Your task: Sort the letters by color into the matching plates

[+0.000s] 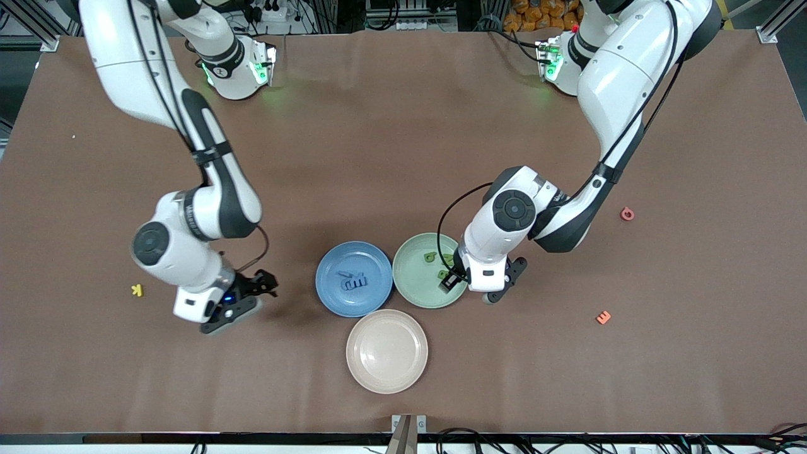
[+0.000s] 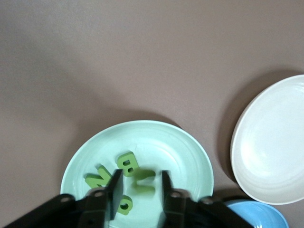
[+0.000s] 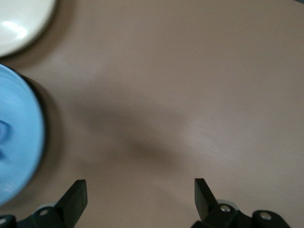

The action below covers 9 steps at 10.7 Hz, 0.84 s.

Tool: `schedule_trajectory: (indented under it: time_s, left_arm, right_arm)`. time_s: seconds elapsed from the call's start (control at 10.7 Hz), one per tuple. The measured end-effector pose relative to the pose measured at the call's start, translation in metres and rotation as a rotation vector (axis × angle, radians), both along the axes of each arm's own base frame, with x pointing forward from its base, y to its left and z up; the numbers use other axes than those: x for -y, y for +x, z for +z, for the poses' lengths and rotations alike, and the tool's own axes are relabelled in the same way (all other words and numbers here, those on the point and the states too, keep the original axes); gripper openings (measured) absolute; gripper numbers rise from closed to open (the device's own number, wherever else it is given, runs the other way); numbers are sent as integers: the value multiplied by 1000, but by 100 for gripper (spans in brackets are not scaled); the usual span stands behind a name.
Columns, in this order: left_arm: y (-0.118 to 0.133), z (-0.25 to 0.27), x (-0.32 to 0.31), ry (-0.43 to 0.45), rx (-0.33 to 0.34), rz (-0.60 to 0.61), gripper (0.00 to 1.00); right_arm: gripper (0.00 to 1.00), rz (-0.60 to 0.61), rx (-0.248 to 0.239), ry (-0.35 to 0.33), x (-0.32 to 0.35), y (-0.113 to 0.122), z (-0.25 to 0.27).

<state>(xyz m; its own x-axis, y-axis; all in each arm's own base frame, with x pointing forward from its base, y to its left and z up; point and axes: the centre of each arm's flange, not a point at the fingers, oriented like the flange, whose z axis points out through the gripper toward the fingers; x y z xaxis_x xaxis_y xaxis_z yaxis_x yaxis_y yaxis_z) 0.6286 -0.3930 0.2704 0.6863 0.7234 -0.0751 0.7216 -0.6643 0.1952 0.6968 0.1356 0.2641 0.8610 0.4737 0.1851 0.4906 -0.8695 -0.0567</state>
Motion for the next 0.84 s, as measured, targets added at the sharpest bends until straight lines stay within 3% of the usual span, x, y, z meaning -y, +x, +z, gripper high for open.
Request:
schedule_trajectory:
  time_s: [0.47,0.65,0.84]
  left_arm:
    - [9,11,-23,101,7,-33,100]
    - [28,37,-70,176,8,-98,100]
    - [50,68,-135,227,7,-174,100]
  right_arm:
    - [100,-20,8,-23,130,13,39]
    - [100,-28,-7,-38,150,10,55]
    - [100,-21,-61,-42,162,3,85]
